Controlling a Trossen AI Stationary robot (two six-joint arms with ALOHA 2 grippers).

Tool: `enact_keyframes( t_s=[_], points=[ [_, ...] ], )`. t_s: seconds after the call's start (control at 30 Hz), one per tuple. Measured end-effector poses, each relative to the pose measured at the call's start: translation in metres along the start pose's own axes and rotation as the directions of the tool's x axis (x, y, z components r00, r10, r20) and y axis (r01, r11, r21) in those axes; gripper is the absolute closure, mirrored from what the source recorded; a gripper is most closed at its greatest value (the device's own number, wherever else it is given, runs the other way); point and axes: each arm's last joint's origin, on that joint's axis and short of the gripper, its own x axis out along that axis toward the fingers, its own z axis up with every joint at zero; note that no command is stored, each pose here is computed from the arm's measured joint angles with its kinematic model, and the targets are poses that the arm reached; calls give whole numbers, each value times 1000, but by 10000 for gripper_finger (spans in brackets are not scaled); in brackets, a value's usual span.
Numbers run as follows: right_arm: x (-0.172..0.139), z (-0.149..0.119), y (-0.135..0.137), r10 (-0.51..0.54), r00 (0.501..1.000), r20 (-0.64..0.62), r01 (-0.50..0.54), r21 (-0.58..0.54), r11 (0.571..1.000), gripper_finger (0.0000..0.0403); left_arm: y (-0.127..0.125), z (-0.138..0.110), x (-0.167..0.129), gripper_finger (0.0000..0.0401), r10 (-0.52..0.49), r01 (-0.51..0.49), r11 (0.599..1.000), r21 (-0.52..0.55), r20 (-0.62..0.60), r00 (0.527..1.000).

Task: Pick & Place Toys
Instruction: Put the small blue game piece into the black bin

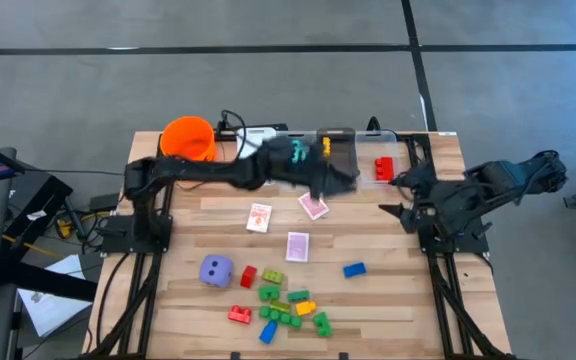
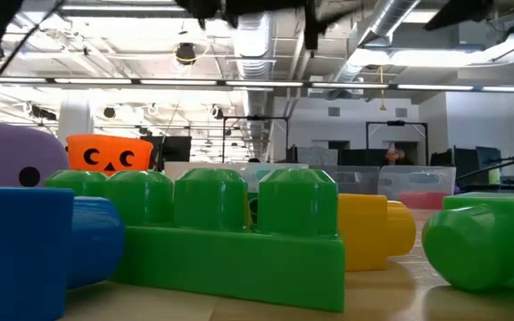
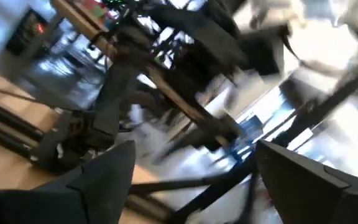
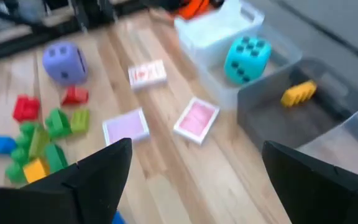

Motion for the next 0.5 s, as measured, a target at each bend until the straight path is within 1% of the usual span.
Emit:
enact_keyframes(
  t_s=[0.03,0.07,0.1,0.13,0.2,0.23,0.3,0.33,0.5],
  points=[
    [2,-2,2,4,1000,-17,-4,-7,1000,49,-14,-9,1,87,35,-34,997,75,-13,999],
    [4,-4,3,5,1000,-28,-5,-14,1000,49,-26,-19,2,90,83,-79,984,162,-20,996],
    [5,-5,4,5,999,-36,-5,-23,1000,49,-36,-31,4,93,141,-129,958,255,-29,990],
    [6,-5,6,7,999,-38,-8,-28,1000,49,-43,-43,5,94,209,-185,922,341,-35,977],
    [8,-6,9,9,999,-47,-11,-40,999,49,-53,-66,7,96,326,-269,847,458,-47,944],
    [10,-6,11,9,999,-51,-11,-40,999,49,-55,-76,10,95,358,-295,821,489,-40,933],
    [13,-6,15,8,998,-58,-10,-41,999,49,-52,-94,15,93,412,-330,796,508,-54,910],
    [14,-6,16,5,998,-60,-7,-42,999,49,-49,-104,20,92,417,-329,795,509,-65,906],
    [21,-7,23,3,996,-94,-4,-10,1000,49,-16,-158,40,91,469,-338,796,502,-160,869]
  ],
)
